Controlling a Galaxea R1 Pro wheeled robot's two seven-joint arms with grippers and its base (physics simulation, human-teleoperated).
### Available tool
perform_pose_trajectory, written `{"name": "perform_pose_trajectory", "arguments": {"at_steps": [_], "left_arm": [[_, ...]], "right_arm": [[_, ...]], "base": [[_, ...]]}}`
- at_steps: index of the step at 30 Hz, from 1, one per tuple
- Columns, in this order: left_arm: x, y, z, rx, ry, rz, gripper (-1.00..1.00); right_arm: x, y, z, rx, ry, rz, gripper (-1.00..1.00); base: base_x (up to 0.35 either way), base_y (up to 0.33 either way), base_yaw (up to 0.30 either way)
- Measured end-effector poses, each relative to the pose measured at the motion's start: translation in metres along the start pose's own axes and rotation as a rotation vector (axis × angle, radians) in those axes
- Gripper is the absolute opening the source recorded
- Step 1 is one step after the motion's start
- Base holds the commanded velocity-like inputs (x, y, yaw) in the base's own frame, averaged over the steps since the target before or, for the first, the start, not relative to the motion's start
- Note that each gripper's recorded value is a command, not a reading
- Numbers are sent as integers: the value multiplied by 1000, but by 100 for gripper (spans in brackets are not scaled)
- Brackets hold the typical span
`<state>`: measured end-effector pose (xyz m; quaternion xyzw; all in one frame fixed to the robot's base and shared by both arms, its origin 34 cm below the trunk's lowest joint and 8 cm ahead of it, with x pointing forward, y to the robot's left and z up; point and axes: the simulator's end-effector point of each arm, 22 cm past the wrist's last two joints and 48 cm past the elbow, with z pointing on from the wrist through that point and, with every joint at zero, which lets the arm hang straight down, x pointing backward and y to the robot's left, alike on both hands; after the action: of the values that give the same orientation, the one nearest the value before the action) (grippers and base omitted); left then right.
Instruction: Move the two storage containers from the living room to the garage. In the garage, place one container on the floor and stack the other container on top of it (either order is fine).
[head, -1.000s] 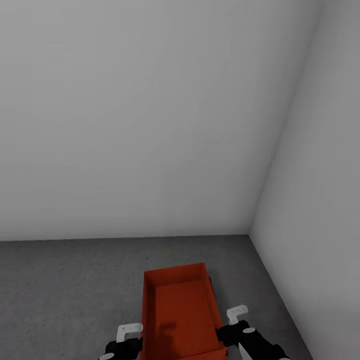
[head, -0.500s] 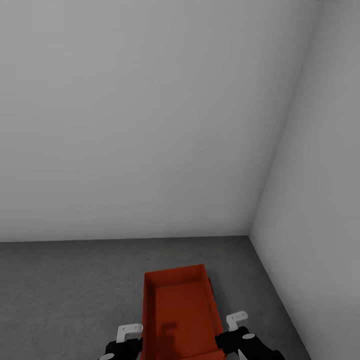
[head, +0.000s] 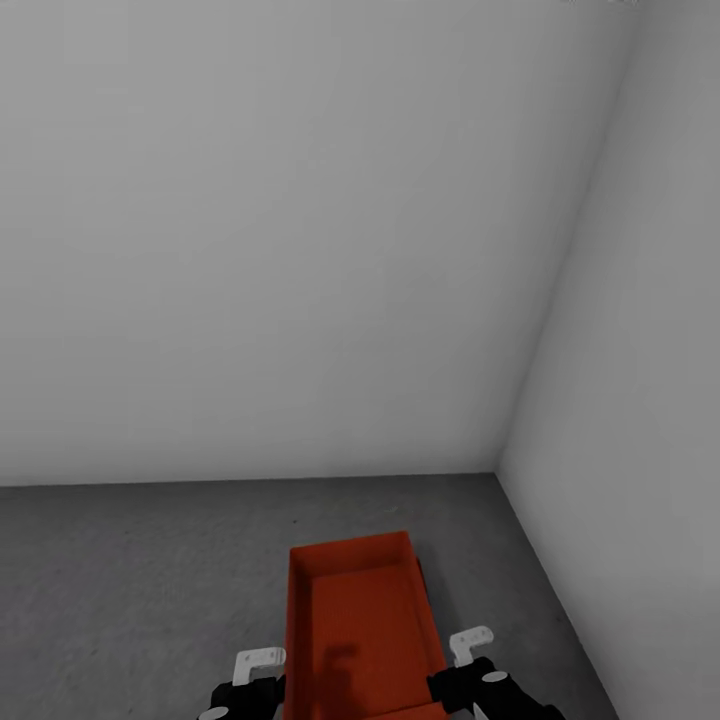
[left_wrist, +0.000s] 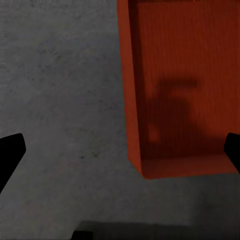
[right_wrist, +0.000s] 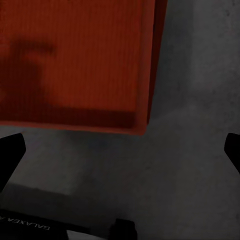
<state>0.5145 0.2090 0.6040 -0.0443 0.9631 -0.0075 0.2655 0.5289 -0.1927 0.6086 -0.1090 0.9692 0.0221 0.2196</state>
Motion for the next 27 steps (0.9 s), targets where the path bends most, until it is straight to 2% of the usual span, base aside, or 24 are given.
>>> {"name": "perform_pose_trajectory", "arguments": {"at_steps": [19, 27], "left_arm": [[-6, 0, -21, 0, 6, 4, 100], [-2, 0, -31, -1, 15, 4, 100]], "right_arm": [[-3, 1, -22, 3, 5, 1, 100], [14, 1, -31, 4, 29, 4, 100]], "base": [[0, 0, 0], [0, 0, 0]]}}
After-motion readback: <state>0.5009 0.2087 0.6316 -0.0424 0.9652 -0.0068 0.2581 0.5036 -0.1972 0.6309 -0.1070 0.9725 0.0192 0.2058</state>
